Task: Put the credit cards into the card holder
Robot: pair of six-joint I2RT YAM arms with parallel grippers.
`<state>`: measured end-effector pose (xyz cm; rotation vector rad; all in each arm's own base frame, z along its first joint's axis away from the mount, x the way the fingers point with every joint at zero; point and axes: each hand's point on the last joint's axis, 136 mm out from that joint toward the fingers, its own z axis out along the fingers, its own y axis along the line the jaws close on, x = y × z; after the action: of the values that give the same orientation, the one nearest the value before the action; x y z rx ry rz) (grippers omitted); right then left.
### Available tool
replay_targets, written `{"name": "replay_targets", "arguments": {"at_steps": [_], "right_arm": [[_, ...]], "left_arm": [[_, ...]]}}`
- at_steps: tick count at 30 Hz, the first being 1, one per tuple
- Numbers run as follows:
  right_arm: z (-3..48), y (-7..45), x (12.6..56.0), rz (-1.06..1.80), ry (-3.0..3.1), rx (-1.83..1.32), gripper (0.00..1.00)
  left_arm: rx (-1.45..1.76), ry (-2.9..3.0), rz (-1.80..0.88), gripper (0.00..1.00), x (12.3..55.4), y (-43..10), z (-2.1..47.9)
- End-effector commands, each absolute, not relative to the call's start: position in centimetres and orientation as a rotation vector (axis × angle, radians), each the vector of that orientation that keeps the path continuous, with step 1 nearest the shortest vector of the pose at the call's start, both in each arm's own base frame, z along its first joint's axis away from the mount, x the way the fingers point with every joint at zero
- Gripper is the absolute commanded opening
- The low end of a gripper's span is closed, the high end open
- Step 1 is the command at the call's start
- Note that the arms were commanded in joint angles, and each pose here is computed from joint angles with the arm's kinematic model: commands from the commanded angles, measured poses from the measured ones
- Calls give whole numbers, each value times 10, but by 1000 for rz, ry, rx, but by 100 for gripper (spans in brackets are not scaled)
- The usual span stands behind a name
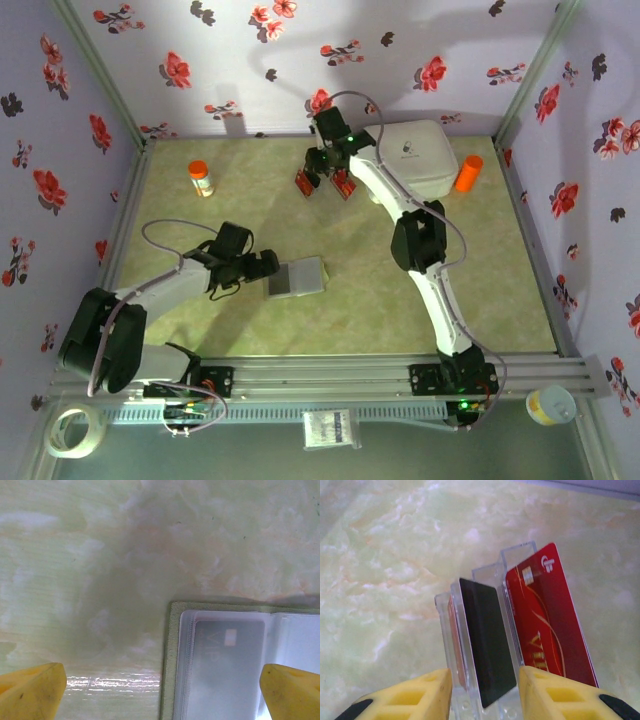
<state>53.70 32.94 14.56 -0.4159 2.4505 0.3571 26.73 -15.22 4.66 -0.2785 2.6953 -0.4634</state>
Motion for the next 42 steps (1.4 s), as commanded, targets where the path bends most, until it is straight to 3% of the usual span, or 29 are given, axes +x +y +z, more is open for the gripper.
{"name": "replay_targets", "arguments": {"at_steps": [1,18,42], "right_arm": [[153,340,550,359,2376,-445,40],[117,346,560,237,2367,-537,37],[124,341,564,189,2351,-531,1]], "left_arm": [[-290,2675,-509,100,275,-159,57],[-301,2682,-528,100,271,-160,54],[-310,2693,-533,100,269,-159,45]]}}
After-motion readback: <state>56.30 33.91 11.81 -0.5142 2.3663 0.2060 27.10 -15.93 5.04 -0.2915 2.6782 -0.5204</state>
